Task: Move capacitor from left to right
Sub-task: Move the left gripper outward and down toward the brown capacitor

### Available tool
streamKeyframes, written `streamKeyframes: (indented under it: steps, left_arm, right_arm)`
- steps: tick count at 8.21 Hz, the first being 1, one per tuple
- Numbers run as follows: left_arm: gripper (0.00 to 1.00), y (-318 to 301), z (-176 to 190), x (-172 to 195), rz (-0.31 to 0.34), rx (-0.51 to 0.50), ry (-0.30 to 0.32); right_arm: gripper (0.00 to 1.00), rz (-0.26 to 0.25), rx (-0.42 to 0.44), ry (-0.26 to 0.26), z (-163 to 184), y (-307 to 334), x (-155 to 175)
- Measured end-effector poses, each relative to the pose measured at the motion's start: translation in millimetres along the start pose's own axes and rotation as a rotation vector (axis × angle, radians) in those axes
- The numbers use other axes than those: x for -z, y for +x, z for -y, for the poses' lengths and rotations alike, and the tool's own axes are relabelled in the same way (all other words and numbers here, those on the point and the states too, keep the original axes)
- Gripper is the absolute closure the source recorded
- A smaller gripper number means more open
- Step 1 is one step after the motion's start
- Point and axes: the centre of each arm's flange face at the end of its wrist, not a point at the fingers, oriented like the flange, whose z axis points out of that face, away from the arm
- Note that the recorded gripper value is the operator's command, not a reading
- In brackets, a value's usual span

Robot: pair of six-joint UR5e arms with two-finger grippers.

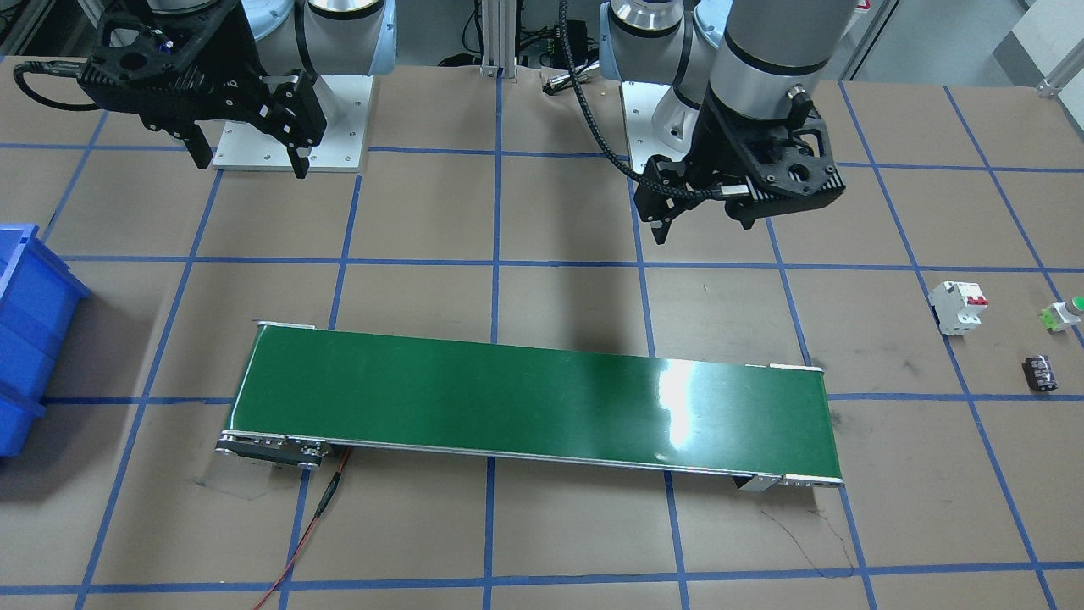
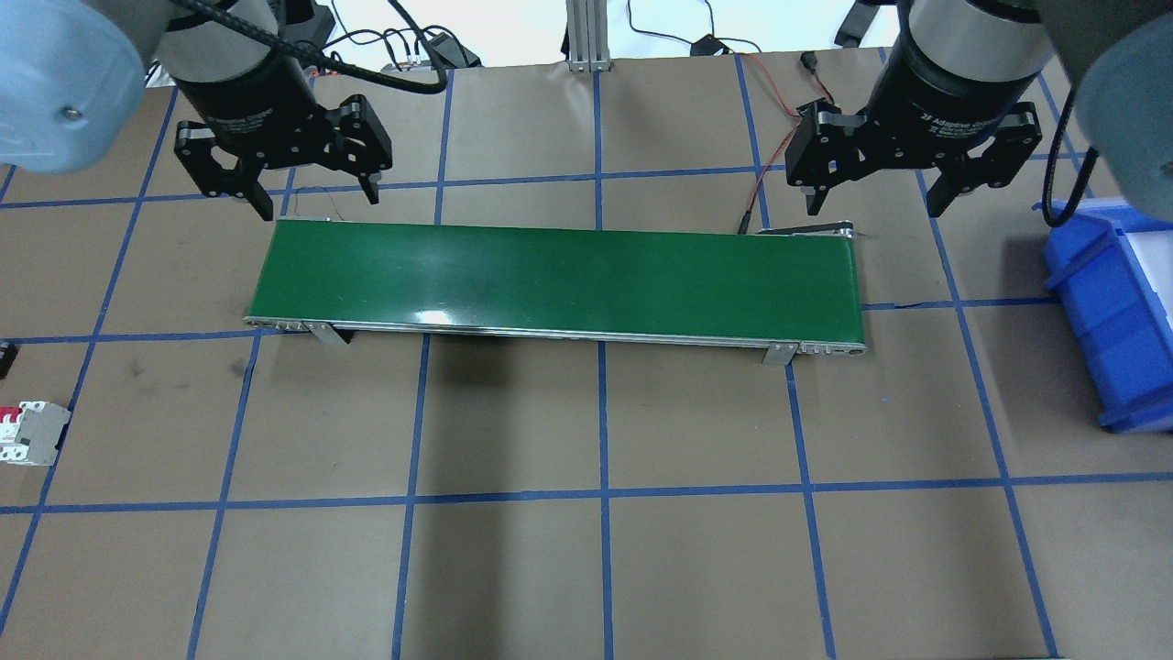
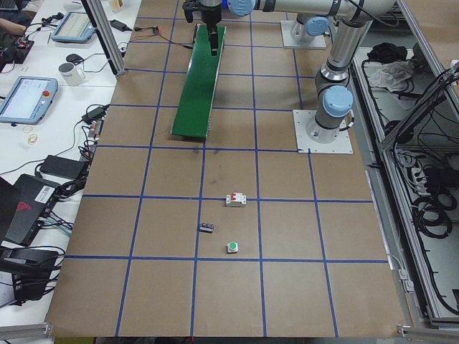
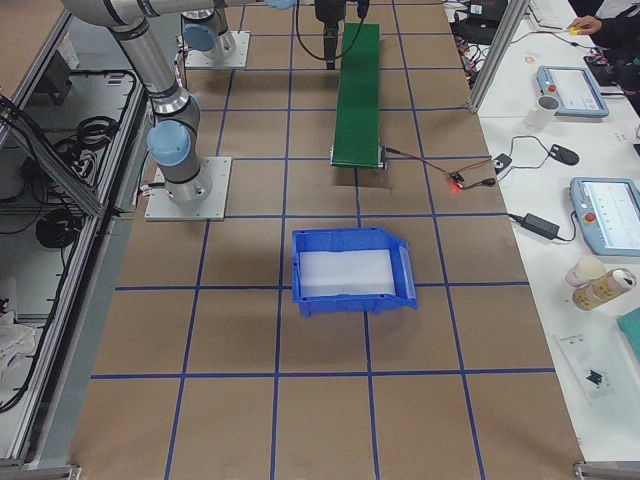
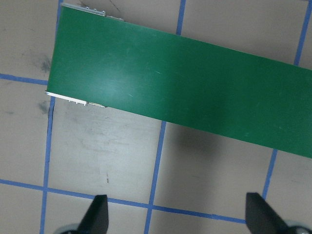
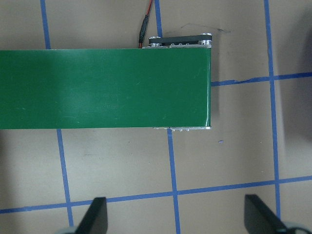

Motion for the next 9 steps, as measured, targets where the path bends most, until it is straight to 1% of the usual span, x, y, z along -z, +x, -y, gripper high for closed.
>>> streamKeyframes:
  steps: [3,5,7,9]
  left_arm:
    - [0.0,-92,34,-5,0.003,-0.019,-0.016]
    - [0.0,-164,48,-8,0.044,-0.028,-0.025]
    - [0.0,-239,59,-20,0.054,-0.002,-0.053]
    - [0.0,-298,67,-37,0.05,0.004,-0.065]
  right_arm:
    - [0.0,0.0,0.0,-0.001,0,0,0]
    - [0.0,0.0,0.001,0.0,0,0,0]
    - [0.0,0.0,0.0,0.0,0,0,0]
    - [0.0,0.001,0.0,0.0,0,0,0]
